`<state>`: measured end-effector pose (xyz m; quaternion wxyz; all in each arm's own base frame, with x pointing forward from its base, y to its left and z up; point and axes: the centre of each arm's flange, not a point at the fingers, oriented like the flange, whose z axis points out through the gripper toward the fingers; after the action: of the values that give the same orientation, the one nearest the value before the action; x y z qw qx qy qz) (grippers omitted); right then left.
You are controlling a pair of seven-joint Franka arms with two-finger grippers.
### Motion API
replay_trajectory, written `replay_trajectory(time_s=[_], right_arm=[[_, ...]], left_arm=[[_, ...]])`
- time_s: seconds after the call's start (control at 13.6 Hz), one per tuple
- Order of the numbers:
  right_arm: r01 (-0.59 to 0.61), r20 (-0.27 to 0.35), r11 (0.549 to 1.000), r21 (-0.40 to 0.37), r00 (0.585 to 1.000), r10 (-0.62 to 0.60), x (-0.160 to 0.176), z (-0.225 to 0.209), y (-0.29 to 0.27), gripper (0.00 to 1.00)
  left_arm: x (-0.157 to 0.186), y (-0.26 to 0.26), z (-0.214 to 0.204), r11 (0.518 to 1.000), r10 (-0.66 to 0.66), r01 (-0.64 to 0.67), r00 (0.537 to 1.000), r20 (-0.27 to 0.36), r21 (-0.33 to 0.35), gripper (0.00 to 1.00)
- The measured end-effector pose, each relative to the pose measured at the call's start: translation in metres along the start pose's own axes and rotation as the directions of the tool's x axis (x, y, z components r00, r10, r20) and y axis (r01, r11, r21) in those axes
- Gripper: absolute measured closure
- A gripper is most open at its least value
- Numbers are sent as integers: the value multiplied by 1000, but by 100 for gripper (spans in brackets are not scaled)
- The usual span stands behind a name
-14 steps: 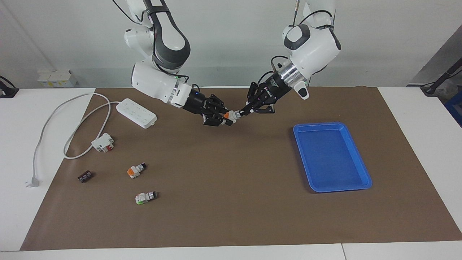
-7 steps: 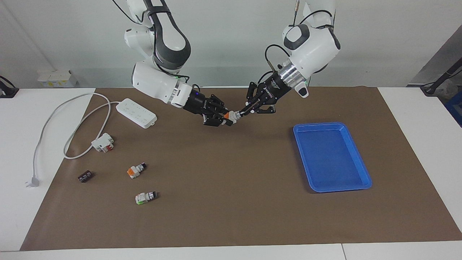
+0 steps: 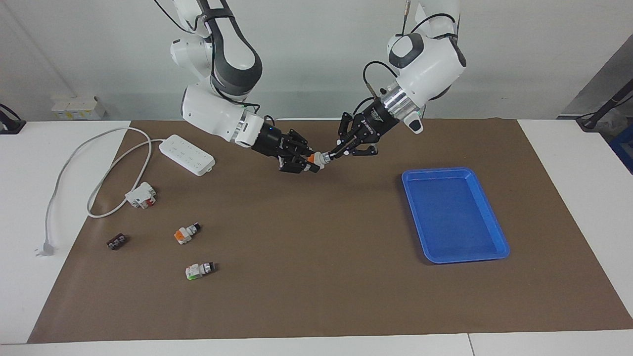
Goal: Turn and place switch with both arms
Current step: 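Open the right gripper and pull the left gripper back with the switch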
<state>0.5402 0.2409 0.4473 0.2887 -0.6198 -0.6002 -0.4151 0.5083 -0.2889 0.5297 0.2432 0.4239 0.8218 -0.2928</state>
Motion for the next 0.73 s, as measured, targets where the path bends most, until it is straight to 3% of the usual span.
replay_trajectory(time_s=[0.37, 0.51, 0.73], right_arm=[[-3, -1, 1000, 15, 1000, 3, -1, 0, -6, 0], [-3, 0, 1000, 15, 1000, 3, -2, -1, -7, 0], [15, 28, 1000, 14, 999, -15, -4, -6, -4, 0]], left_arm=[[7, 26, -13, 996, 12, -14, 1000, -14, -84, 90], [8, 27, -13, 991, 61, -68, 996, -61, -114, 90], [8, 22, -8, 959, 209, -238, 960, -187, -154, 90]])
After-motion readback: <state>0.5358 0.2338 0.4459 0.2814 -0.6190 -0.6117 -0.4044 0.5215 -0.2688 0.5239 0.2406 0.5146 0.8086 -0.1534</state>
